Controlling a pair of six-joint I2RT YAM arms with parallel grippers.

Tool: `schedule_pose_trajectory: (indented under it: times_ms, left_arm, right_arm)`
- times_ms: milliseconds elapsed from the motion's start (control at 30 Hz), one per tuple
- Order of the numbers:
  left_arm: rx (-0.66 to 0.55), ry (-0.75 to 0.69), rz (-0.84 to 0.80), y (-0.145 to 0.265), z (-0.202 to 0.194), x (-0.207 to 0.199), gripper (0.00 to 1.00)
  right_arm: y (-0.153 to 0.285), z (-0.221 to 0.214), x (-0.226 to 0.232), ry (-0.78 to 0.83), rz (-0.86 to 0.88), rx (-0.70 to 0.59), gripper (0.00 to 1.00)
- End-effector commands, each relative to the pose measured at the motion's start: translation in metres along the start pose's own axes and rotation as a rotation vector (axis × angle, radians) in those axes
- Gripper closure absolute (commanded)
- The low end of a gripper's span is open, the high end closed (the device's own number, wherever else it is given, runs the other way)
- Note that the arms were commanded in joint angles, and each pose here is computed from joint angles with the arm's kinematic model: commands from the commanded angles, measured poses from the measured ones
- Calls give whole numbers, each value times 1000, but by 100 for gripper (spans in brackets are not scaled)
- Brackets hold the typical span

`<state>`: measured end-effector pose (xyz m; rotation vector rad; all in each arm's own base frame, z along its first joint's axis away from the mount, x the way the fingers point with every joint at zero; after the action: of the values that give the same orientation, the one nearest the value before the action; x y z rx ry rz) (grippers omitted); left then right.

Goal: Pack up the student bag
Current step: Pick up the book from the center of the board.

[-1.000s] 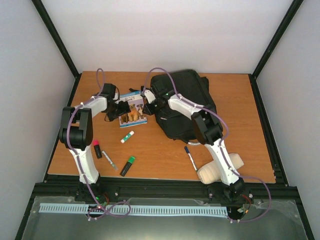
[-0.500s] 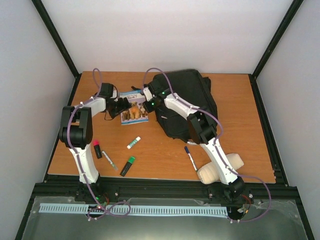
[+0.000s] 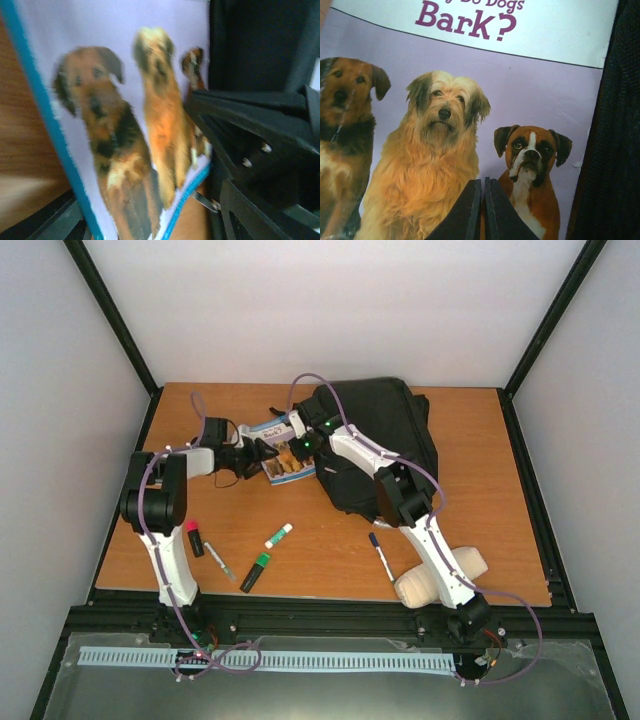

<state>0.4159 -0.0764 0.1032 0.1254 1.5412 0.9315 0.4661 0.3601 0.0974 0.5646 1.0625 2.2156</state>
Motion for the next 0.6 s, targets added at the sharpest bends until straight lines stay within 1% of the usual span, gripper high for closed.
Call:
schedule_pose_trajectory:
  times_ms: [0,33,100,200,367,467,567]
  left_arm:
    - [121,-54,-220,-8,-14,-38,34]
    - [117,-51,-228,-8,-13,-40,36]
    - [100,-34,-215,-8,-12,-40,36]
    - [83,32,-133,-15,-8,-29,38]
    - [31,119,-5,-21,-2,-15,56]
    - [-3,121,32,-15,-1,-16,61]
    - [-45,92,68,-4,-1,-22,69]
  right_arm:
    - [-41,-54,8,-17,39,204,97]
    - [-41,-54,8,-17,39,205,97]
    - [-41,-54,8,-19,37,205,97]
    - [-40,-53,8,-17,38,205,97]
    - [-41,-55,9,-16,44,209,97]
    - [-40,-55,8,-18,48,210,97]
    - [-40,-55,8,-22,48,209,97]
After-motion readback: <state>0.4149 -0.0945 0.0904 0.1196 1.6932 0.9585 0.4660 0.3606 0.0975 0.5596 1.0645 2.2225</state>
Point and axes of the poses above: each gripper's point midway between its finger pads, its own y axis back along the fingers, its own x axis along the line the jaws close on, z = x × y, the point moved 9 cm from there along y, back along the fingers, and after that the axes turned 5 degrees about y, right-handed, at the moved point
